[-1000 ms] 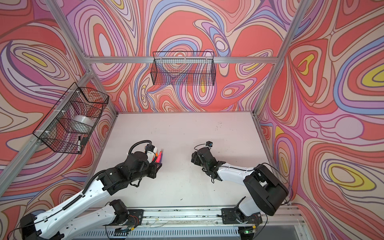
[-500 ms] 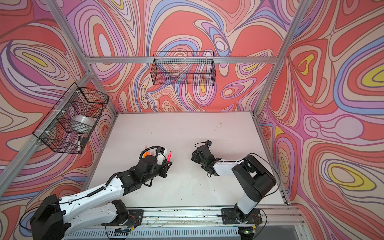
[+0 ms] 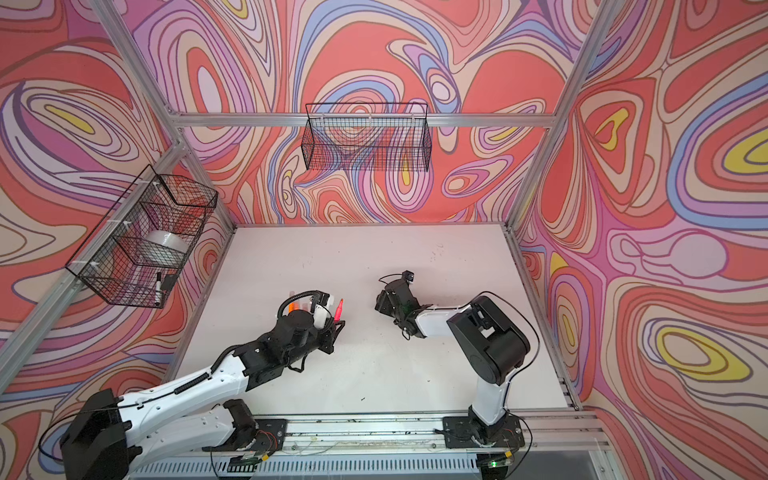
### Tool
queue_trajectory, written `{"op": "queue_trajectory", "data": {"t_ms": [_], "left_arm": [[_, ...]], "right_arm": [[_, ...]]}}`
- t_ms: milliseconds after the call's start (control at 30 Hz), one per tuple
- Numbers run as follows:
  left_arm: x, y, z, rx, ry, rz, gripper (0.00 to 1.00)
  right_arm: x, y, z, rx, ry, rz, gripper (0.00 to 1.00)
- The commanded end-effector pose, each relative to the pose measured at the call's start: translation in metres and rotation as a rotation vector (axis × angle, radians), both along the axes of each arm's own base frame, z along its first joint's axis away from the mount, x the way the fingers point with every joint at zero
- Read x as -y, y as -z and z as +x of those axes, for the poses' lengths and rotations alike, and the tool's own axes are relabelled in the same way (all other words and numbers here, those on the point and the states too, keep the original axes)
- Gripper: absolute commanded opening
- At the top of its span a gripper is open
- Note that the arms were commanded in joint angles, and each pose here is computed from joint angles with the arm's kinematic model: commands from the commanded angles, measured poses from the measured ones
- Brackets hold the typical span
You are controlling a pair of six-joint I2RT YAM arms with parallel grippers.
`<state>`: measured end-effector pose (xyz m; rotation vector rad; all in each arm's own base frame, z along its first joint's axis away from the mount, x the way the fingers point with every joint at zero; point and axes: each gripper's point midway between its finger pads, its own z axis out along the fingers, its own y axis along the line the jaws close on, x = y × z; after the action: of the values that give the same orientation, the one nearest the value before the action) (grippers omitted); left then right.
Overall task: Insert the pens into the pen caps
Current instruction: 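Lower the right gripper over the translucent pink cap and grasp it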
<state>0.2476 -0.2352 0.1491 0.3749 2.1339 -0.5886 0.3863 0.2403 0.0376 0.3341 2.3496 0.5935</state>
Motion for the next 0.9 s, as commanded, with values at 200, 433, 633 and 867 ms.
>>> {"op": "queue_trajectory", "data": {"t_ms": [200, 433, 633, 867], "left_arm": [[0.003, -0.011, 0.004, 0.022, -0.005, -0.018, 0.00], [0.005, -0.009, 0.004, 0.011, 0.000, -0.014, 0.00], [0.006, -0.007, 0.004, 0.003, 0.004, -0.010, 0.00], [0.007, -0.007, 0.005, 0.002, 0.001, -0.009, 0.00]], "right_arm": [[0.024, 0.024, -0.006, -0.112, -0.013, -0.235, 0.59], [0.034, 0.017, -0.007, -0.138, -0.054, -0.362, 0.56], [0.031, 0.022, -0.002, -0.165, -0.083, -0.415, 0.50], [0.029, 0.031, 0.002, -0.195, -0.101, -0.446, 0.39]]}}
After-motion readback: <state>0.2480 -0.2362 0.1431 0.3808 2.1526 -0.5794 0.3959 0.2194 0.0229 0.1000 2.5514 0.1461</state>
